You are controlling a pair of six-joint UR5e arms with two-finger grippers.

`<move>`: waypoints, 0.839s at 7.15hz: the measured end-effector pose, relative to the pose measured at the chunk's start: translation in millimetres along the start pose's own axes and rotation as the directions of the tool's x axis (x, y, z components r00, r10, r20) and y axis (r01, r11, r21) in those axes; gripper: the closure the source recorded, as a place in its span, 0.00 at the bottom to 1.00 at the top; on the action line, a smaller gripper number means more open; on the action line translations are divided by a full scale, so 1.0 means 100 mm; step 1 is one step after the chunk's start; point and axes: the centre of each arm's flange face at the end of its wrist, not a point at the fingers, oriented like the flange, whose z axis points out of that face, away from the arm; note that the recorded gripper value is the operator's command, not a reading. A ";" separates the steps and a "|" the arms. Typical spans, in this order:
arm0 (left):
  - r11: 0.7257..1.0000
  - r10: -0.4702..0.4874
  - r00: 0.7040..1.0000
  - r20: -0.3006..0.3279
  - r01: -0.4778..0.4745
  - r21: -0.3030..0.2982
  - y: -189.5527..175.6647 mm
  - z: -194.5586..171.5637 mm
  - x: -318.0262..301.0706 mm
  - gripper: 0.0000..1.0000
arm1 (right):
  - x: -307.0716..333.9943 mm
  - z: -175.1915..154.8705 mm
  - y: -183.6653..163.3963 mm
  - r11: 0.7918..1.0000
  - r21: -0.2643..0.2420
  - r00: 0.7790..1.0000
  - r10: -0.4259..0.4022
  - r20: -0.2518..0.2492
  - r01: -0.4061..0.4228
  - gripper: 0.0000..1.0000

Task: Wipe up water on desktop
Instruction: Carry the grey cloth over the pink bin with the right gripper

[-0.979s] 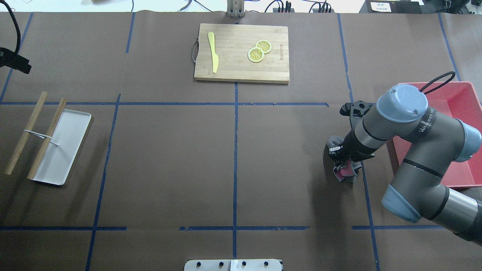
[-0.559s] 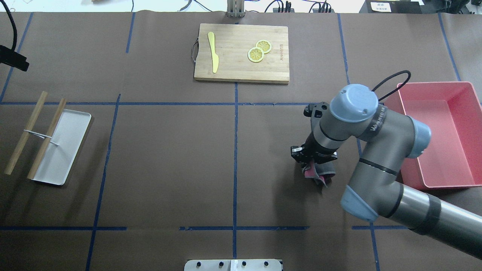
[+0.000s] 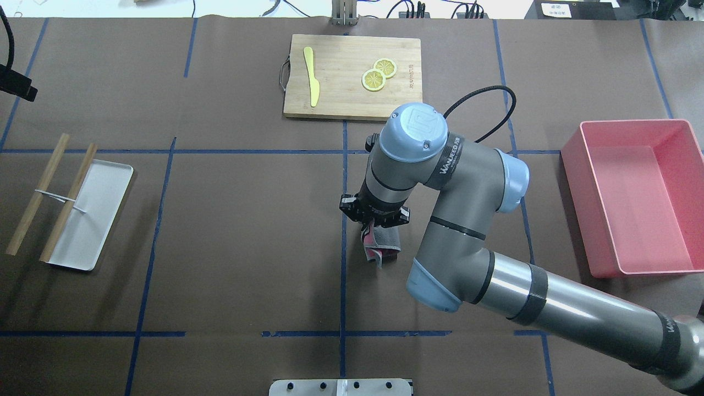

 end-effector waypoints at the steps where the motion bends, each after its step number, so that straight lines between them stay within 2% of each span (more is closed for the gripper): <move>1: 1.000 -0.003 1.000 -0.003 0.003 -0.001 0.00 0.00 -0.01 0.00 | 0.36 -0.50 -0.11 0.999 0.024 0.999 0.029 0.028 -0.030 0.98; 3: 1.000 -0.006 1.000 -0.009 0.005 -0.006 0.01 0.00 -0.02 0.00 | 1.42 -1.53 -0.23 0.992 0.085 0.994 0.082 0.075 -0.089 0.98; 4: 1.000 -0.008 1.000 -0.010 0.008 -0.010 0.03 0.01 -0.03 0.00 | 1.98 -1.83 -0.25 0.989 0.112 0.993 0.093 0.069 -0.100 0.98; 6: 1.000 -0.007 1.000 -0.012 0.007 -0.009 0.06 0.00 -0.03 0.00 | 3.12 -2.07 -0.34 0.987 0.155 0.999 0.034 -0.022 -0.030 0.98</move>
